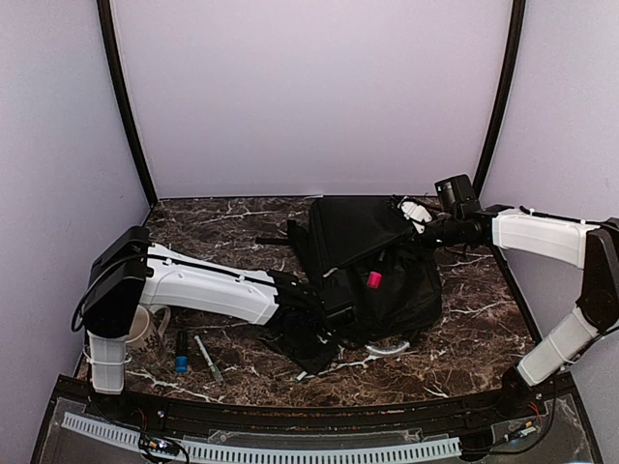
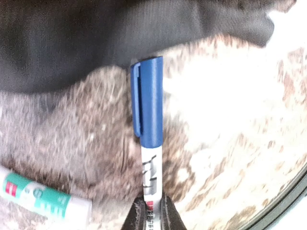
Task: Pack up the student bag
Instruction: Pick up the stationery from the center of the board, then place the stationery in the student bag.
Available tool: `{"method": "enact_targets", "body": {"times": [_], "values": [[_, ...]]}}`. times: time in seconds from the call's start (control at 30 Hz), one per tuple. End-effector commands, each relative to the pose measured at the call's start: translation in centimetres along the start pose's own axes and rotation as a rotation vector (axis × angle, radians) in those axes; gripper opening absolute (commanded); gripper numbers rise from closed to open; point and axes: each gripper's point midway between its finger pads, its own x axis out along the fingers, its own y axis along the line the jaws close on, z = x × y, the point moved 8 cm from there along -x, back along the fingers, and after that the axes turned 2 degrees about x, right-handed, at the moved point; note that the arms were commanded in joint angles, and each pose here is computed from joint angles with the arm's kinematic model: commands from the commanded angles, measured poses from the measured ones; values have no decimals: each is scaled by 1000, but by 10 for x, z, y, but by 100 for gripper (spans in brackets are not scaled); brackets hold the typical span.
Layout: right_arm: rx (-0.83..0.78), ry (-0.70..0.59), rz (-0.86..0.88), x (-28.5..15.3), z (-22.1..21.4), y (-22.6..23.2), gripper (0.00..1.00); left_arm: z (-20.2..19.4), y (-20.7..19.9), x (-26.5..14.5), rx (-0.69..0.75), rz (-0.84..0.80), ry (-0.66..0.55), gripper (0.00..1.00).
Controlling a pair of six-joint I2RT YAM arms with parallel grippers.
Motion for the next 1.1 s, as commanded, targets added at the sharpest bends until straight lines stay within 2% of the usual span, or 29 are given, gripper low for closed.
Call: {"method": "enact_targets", "body": {"times": [0.0,0.07,0.17,0.27,0.43,0.5,0.63,0.77,0.93,1.07], "values": [[3,-74,21,-9,13,1,0,-24,7,-27,55,12,86,1],[4,-74,25,-9,14,2,0,-26,6,-39,85,-21,81,0],[7,-75,31,-9,14,2,0,-28,-5,-63,175,-155,63,0],[7,-77,35,-9,15,2,0,-20,-16,-91,275,-256,8,0],[6,-82,37,-11,17,3,0,13,-35,-123,439,-310,-92,0],[9,-88,42,-13,18,3,0,38,-36,-129,455,-261,-168,0],[25,-105,70,-16,24,5,0,95,-30,-120,416,-128,-314,0],[38,-132,89,-24,34,6,0,142,-13,-111,379,-66,-469,0],[46,-150,110,-29,41,7,0,173,4,-98,392,-35,-583,0],[50,-161,119,-31,43,8,0,185,9,-83,414,-52,-607,0]]}}
